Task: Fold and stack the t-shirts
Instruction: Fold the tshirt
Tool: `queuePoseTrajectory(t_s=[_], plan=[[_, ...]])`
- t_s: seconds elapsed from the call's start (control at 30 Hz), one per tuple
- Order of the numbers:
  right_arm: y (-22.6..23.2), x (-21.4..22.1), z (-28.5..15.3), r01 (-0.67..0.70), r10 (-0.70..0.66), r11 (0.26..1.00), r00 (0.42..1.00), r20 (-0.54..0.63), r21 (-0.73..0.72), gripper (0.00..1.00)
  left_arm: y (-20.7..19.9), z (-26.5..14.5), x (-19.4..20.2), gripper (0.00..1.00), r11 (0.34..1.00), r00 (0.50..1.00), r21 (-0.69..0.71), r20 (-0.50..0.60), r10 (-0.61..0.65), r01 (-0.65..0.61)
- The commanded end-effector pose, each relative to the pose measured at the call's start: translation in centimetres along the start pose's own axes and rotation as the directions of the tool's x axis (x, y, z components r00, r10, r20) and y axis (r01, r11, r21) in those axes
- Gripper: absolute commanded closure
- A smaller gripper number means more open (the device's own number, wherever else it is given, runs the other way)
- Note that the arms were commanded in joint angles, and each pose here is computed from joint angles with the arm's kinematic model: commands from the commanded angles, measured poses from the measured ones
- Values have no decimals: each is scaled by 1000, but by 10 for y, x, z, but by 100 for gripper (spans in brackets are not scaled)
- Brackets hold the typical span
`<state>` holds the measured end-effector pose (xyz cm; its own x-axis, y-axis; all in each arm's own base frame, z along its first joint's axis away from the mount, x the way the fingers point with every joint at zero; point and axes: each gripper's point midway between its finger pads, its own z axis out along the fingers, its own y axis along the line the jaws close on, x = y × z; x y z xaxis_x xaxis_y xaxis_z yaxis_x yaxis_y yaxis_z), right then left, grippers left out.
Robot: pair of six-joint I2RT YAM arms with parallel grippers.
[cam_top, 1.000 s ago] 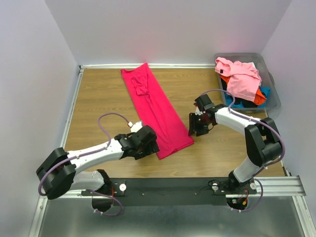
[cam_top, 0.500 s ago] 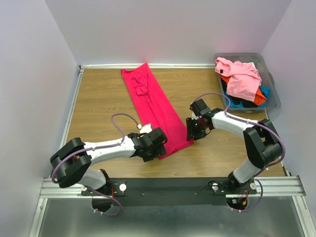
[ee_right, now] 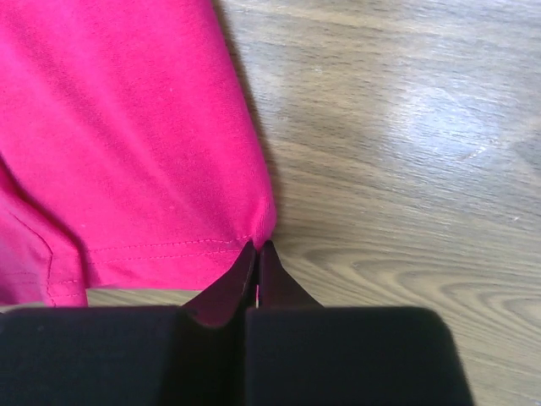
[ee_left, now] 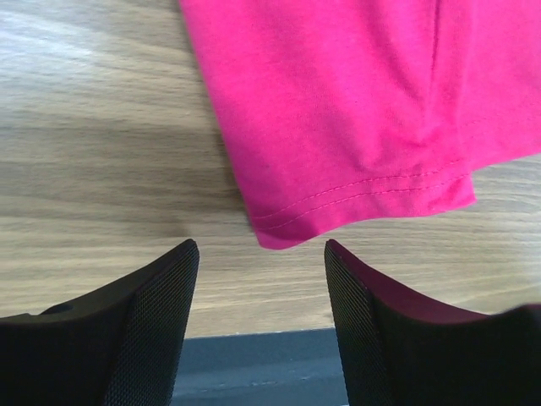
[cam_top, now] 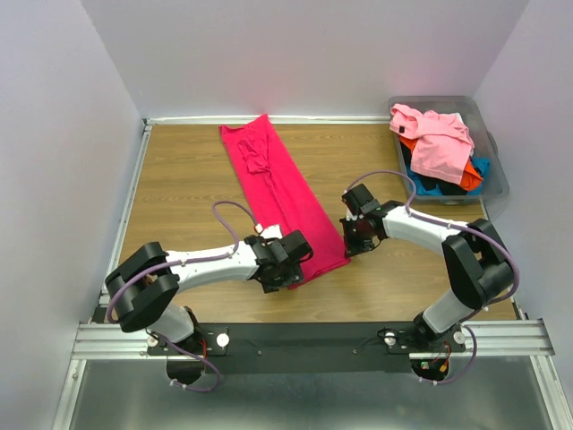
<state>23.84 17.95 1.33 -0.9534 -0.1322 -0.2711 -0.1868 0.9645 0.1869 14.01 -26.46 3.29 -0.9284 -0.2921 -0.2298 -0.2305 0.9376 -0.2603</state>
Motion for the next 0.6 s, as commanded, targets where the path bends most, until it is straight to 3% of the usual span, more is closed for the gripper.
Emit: queuePoseTrajectory(t_s=[0.0,0.57], plan=[[-24,42,11,31,-18,995,991,-129,98,99,4,-4,-7,32,998,999,-54,50,-12,14],[-15,44,12,58,-48,996,990,-135,71,99,4,1,-12,41,990,997,-141,77,-12,23]])
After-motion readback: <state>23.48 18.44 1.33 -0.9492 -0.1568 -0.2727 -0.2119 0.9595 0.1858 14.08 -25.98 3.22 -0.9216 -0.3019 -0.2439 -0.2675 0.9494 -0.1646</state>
